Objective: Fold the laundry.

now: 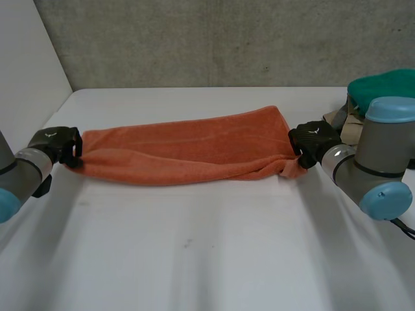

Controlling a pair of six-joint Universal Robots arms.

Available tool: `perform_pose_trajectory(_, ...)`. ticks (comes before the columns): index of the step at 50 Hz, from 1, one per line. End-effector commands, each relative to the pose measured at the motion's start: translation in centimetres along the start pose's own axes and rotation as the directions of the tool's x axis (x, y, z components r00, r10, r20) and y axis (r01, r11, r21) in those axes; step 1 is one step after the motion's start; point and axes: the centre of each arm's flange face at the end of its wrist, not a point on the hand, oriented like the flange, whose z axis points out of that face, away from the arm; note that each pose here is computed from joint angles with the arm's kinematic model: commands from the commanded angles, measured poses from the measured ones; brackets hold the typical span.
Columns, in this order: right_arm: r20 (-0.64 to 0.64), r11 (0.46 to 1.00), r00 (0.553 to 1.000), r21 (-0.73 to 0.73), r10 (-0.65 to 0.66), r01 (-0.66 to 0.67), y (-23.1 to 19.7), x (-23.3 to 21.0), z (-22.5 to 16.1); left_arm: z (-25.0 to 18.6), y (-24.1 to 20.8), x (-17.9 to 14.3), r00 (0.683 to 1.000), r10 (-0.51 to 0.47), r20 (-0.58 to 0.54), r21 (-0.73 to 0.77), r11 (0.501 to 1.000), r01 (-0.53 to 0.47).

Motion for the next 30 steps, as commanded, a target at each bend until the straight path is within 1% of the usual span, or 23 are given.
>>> perform_pose_trajectory(1,0.056,0.994,0.998,-0.113,-0.006,0.012,-0.3,-0.3,-2.1,-2.4,-0.3,-0.4,0.999,-0.001,0.037,-0.054,0.999,0.003)
perform_pose_trajectory(4,0.083,0.983,0.996,-0.174,-0.039,0.053,-0.4,0.1,-3.3,-3.7,-0.1,-0.2,0.998,0.047,0.030,-0.093,0.995,-0.044)
perform_pose_trajectory(5,0.096,0.976,0.993,-0.201,-0.062,0.080,-0.2,0.4,-3.7,-4.3,0.3,-0.1,0.996,0.090,0.021,-0.123,0.989,-0.087)
perform_pose_trajectory(7,0.116,0.968,0.989,-0.222,-0.092,0.116,-0.1,0.6,-4.1,-5.1,0.5,0.1,0.990,0.142,0.006,-0.152,0.978,-0.140)
perform_pose_trajectory(8,0.142,0.958,0.982,-0.242,-0.125,0.157,0.1,0.6,-4.4,-5.8,0.8,0.3,0.980,0.198,-0.011,-0.173,0.965,-0.197)
perform_pose_trajectory(10,0.162,0.949,0.976,-0.256,-0.144,0.182,0.3,0.6,-4.6,-6.2,0.9,0.7,0.968,0.250,-0.036,-0.179,0.951,-0.252)
perform_pose_trajectory(11,0.178,0.944,0.971,-0.259,-0.162,0.205,0.4,0.3,-4.8,-6.4,0.7,1.0,0.953,0.298,-0.050,-0.167,0.939,-0.302)
perform_pose_trajectory(13,0.180,0.942,0.969,-0.259,-0.168,0.211,0.6,0.3,-4.8,-6.5,0.4,1.7,0.936,0.345,-0.063,-0.145,0.925,-0.351)
perform_pose_trajectory(14,0.177,0.943,0.969,-0.253,-0.172,0.214,0.7,0.2,-4.7,-6.5,0.0,2.6,0.922,0.379,-0.078,-0.114,0.916,-0.386)
perform_pose_trajectory(17,0.178,0.946,0.967,-0.238,-0.180,0.220,0.8,-0.4,-4.6,-6.1,-1.0,3.7,0.913,0.401,-0.077,-0.054,0.913,-0.405)
perform_pose_trajectory(18,0.173,0.949,0.967,-0.225,-0.186,0.222,0.7,-0.6,-4.5,-5.7,-1.8,4.2,0.915,0.400,-0.060,-0.011,0.916,-0.401)
perform_pose_trajectory(23,0.156,0.955,0.969,-0.198,-0.192,0.221,0.5,-1.1,-4.5,-4.2,-3.9,5.8,0.934,0.356,-0.019,0.081,0.932,-0.353)
perform_pose_trajectory(26,0.146,0.958,0.970,-0.185,-0.193,0.218,0.3,-1.1,-4.5,-3.1,-4.3,7.0,0.942,0.333,-0.035,0.098,0.939,-0.328)
perform_pose_trajectory(30,0.141,0.960,0.972,-0.182,-0.188,0.212,0.4,-1.1,-4.6,-1.5,-2.7,7.9,0.939,0.333,-0.082,0.028,0.943,-0.332)
